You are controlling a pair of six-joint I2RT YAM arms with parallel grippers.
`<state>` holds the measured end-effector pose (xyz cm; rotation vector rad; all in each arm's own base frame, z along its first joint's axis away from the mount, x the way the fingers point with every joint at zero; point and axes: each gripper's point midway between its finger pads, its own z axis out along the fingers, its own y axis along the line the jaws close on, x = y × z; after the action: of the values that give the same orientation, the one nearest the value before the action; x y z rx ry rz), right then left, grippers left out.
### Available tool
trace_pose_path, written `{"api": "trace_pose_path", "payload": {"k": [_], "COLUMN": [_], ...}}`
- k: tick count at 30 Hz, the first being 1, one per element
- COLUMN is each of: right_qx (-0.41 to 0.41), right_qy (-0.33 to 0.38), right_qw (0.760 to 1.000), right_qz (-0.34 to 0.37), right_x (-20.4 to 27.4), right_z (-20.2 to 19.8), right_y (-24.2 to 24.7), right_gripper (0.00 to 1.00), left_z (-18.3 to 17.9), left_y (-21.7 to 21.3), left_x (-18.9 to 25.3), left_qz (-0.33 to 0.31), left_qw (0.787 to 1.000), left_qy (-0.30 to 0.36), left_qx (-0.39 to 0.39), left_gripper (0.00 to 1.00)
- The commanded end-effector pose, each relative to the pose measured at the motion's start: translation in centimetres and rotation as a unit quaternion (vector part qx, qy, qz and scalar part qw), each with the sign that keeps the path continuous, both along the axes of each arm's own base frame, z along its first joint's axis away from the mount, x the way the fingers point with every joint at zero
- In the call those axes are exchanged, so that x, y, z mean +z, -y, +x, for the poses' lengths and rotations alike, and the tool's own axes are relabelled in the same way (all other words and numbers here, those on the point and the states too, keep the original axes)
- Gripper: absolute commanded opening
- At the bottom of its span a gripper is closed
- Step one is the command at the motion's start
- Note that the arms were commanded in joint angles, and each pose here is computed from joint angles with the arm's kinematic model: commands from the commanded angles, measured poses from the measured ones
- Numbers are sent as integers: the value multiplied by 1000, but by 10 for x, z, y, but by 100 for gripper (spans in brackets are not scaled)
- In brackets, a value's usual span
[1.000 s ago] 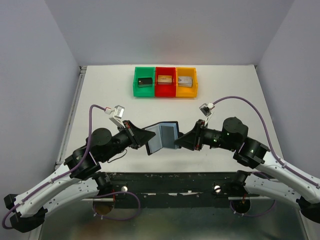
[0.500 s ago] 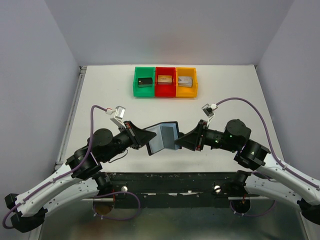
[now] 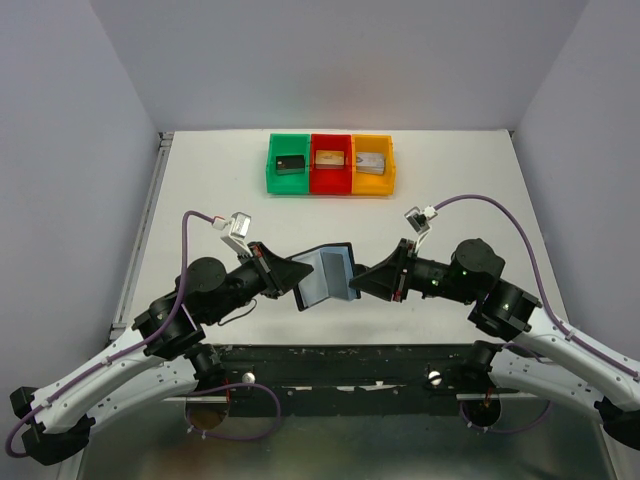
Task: Take the credit cards out of the card holder
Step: Place the card holder at the center of the board.
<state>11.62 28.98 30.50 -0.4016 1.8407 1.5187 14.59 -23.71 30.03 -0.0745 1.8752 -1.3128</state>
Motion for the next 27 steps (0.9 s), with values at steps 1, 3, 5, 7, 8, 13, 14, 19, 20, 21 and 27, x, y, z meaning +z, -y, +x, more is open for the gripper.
{"api": "trace_pose_path", "payload": {"k": [1,3,5,7,8,13,14,19,20,21,27], "right_qx": [9,7,6,4,2,2,1,-7,-11,-15,-20], "right_qy": [8,8,7,6,5,5,4,3,2,1,-2], "right_qw": [1000,1000,1000,1000,1000,1000,1000,999,998,998,997], "right_qz": [14,9,3,-3,-6,-24,-28,-53,-58,-66,-78], "right_x": [9,9,7,6,5,2,1,-6,-7,-9,-13], "right_z": [-2,0,1,2,2,5,5,9,10,11,13], "right_y": [-1,-1,-1,-1,-1,-2,-2,0,1,2,3], "right_gripper": [27,25,22,18,17,4,1,0,0,0,0], "left_z": [-2,-2,-3,-3,-3,-4,-4,-3,-3,-4,-7], "left_y": [1,1,3,4,6,12,14,18,19,19,25], "left_x": [6,8,9,9,9,8,7,2,1,1,8], "left_qz": [-14,-16,-17,-18,-19,-21,-21,-22,-22,-25,-39], "left_qw": [1000,1000,1000,1000,1000,999,999,999,999,999,996], "left_qy": [7,8,10,12,14,15,17,18,19,21,46], "left_qx": [-7,-7,-11,-15,-18,-31,-35,-39,-41,-43,-64], "left_gripper": [0,0,0,0,0,0,0,0,4,15,61]}}
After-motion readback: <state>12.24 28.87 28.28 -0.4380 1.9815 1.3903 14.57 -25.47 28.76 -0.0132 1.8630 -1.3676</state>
